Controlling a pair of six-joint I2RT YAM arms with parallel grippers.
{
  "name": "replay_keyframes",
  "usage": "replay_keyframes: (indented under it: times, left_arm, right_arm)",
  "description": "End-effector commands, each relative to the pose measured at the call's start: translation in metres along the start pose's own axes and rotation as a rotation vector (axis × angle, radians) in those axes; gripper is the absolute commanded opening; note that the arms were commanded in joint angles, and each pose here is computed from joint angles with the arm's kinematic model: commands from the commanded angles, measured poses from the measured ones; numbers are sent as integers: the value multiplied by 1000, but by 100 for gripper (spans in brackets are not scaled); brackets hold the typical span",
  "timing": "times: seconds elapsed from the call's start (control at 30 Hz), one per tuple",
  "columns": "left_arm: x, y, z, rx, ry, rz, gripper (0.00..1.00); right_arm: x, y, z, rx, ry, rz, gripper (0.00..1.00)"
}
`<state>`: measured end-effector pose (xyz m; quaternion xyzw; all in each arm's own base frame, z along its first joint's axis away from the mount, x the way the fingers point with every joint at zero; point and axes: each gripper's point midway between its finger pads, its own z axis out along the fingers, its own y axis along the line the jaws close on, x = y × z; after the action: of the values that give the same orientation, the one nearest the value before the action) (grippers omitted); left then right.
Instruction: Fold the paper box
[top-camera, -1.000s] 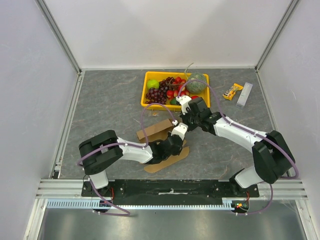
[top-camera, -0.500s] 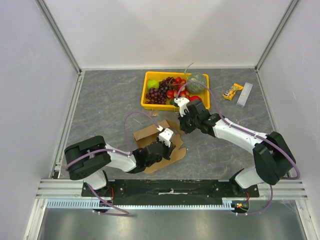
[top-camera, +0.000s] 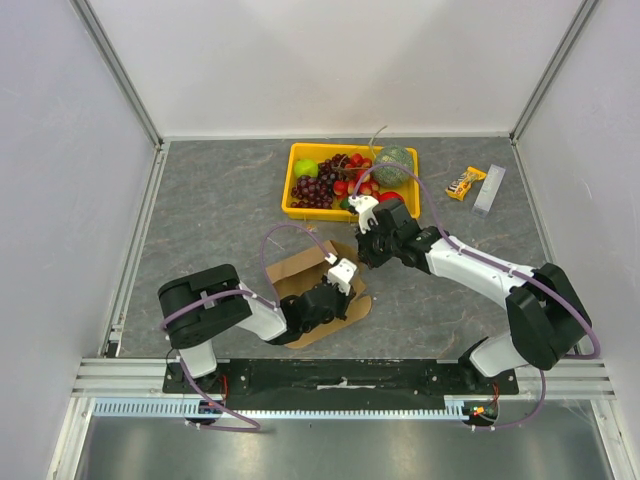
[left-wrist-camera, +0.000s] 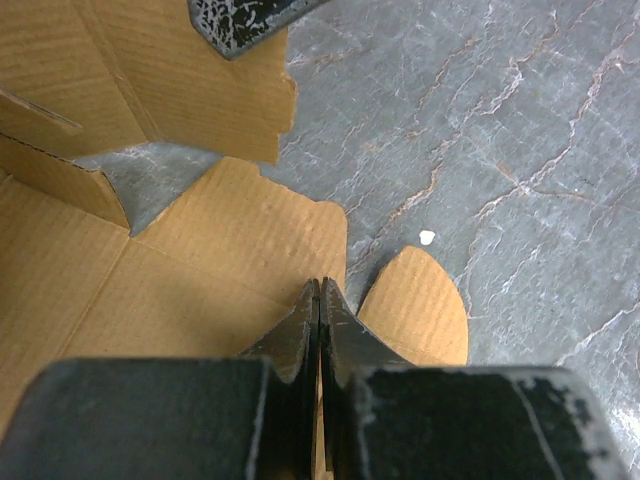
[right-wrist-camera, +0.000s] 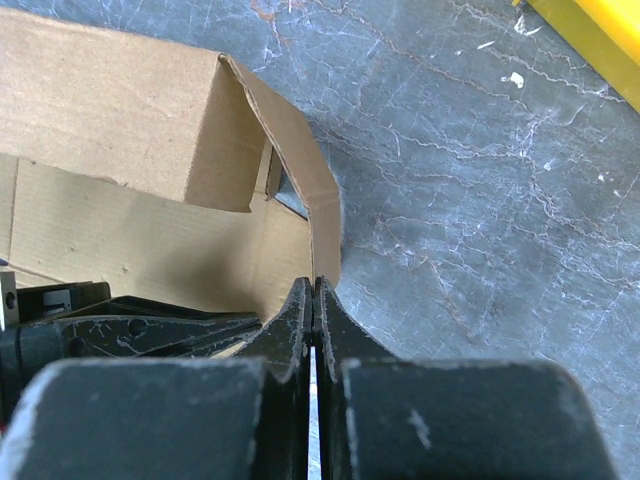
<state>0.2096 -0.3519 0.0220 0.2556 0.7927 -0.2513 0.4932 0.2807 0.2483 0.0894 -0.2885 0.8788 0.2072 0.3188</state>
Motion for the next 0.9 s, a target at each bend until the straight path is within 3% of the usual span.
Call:
replay_keyframes:
  times: [0.0, 0.3, 0.87]
  left_arm:
    - [-8, 3, 9, -26, -41, 21, 2]
    - [-8, 6, 13, -46, -47, 23, 2]
    - [-16, 8, 10, -59, -68, 19, 2]
  right_arm:
    - [-35, 4, -16, -1, -91, -13, 0]
    - [-35, 12, -20, -39, -83, 1, 0]
    - [10, 17, -13, -74, -71, 85, 0]
